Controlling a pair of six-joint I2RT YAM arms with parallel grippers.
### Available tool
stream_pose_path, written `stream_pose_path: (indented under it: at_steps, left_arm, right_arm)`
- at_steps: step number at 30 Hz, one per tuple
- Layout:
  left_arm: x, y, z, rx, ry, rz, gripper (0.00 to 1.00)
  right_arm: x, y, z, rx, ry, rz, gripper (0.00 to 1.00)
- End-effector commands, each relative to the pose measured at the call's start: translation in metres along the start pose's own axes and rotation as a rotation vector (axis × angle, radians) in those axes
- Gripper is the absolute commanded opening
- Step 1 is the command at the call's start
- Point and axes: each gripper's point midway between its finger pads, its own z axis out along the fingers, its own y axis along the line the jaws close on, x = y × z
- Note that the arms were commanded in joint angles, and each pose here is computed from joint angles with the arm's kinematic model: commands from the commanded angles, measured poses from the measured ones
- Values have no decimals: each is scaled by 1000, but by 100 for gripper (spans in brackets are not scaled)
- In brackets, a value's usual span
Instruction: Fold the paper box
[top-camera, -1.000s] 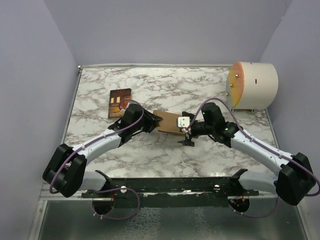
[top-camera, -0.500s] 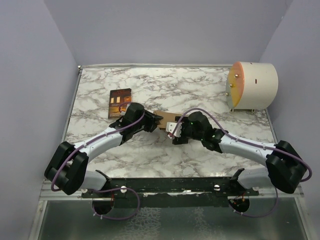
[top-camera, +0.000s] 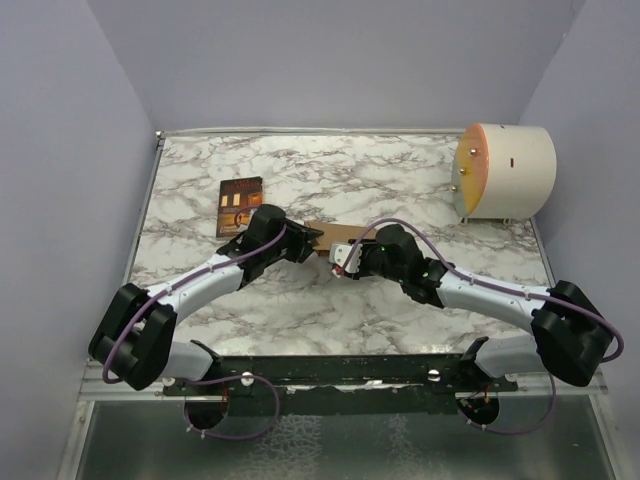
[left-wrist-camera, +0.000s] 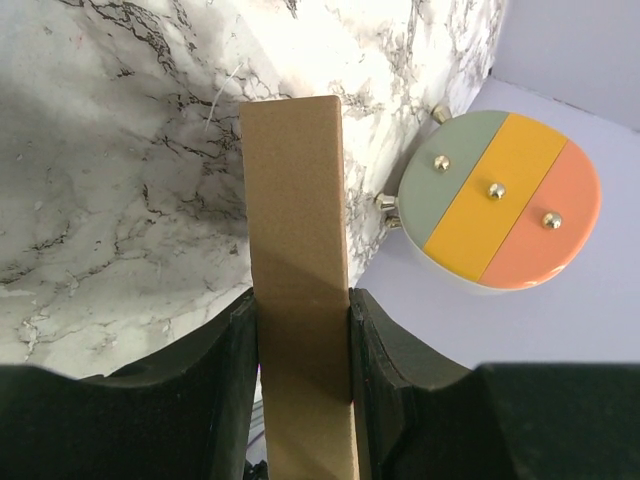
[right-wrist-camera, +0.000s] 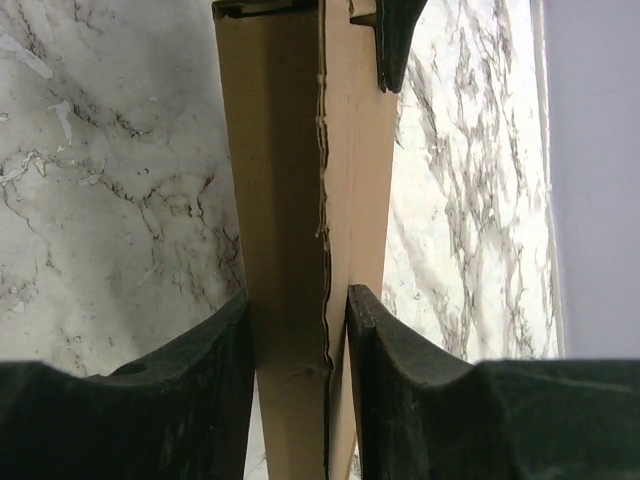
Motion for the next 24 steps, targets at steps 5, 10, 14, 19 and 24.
stream_pose_path:
  at_steps: [5, 10, 14, 19, 24]
  left_arm:
    - [-4, -16, -11, 81, -13, -49, 50]
    - [-11, -22, -25, 105, -57, -37, 76]
    - [-17, -26, -43, 137, -98, -4, 78]
    - [-27, -20, -67, 162, -170, 77, 78]
    - [-33, -6, -81, 186, -216, 240, 78]
  right_arm:
    - [-11, -15, -6, 61, -27, 27, 31]
    - [-13, -21, -10, 59, -33, 102, 31]
    - [-13, -30, -16, 39, -58, 215, 30]
    - [-19, -49, -27, -3, -131, 406, 30]
    - [-27, -64, -39, -89, -193, 617, 31]
